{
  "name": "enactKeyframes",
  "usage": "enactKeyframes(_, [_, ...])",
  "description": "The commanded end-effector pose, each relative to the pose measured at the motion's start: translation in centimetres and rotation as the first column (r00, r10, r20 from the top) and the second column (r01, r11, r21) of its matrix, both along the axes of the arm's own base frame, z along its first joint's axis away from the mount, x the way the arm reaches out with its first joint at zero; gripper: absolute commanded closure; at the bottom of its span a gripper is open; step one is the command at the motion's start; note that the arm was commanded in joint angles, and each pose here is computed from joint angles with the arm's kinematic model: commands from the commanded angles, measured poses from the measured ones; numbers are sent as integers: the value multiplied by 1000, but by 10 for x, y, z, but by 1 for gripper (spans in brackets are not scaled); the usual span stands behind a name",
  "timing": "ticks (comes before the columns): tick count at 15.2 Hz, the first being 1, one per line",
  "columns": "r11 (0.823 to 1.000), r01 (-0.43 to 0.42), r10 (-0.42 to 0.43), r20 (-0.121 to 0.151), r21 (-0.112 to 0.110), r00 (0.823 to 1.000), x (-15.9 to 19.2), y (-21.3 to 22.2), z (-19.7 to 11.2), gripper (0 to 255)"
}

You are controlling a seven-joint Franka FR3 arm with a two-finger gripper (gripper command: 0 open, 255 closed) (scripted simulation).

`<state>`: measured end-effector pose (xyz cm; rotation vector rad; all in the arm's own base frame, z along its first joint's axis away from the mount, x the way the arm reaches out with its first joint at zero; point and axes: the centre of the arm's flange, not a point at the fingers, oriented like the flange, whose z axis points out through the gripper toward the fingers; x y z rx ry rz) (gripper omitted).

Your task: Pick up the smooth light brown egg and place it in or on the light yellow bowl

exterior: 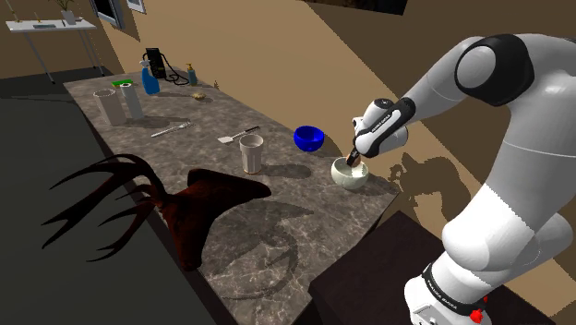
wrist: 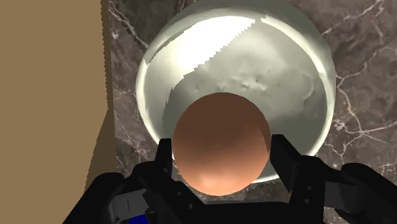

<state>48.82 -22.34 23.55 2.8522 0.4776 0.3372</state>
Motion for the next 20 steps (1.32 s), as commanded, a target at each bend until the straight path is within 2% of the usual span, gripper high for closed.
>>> enactKeyframes(1, [1000, 0, 0, 0, 0, 1000, 0, 0, 0, 255])
enactKeyframes(2, [1000, 0, 0, 0, 0, 1000, 0, 0, 0, 255])
enactKeyframes(3, [1000, 0, 0, 0, 0, 1000, 0, 0, 0, 0])
enactKeyframes(8, [1000, 0, 0, 0, 0, 1000, 0, 0, 0, 0])
enactKeyframes(12, [1000, 0, 0, 0, 0, 1000, -13, 9, 47, 0])
enactKeyframes(20, [1000, 0, 0, 0, 0, 1000, -13, 9, 47, 0])
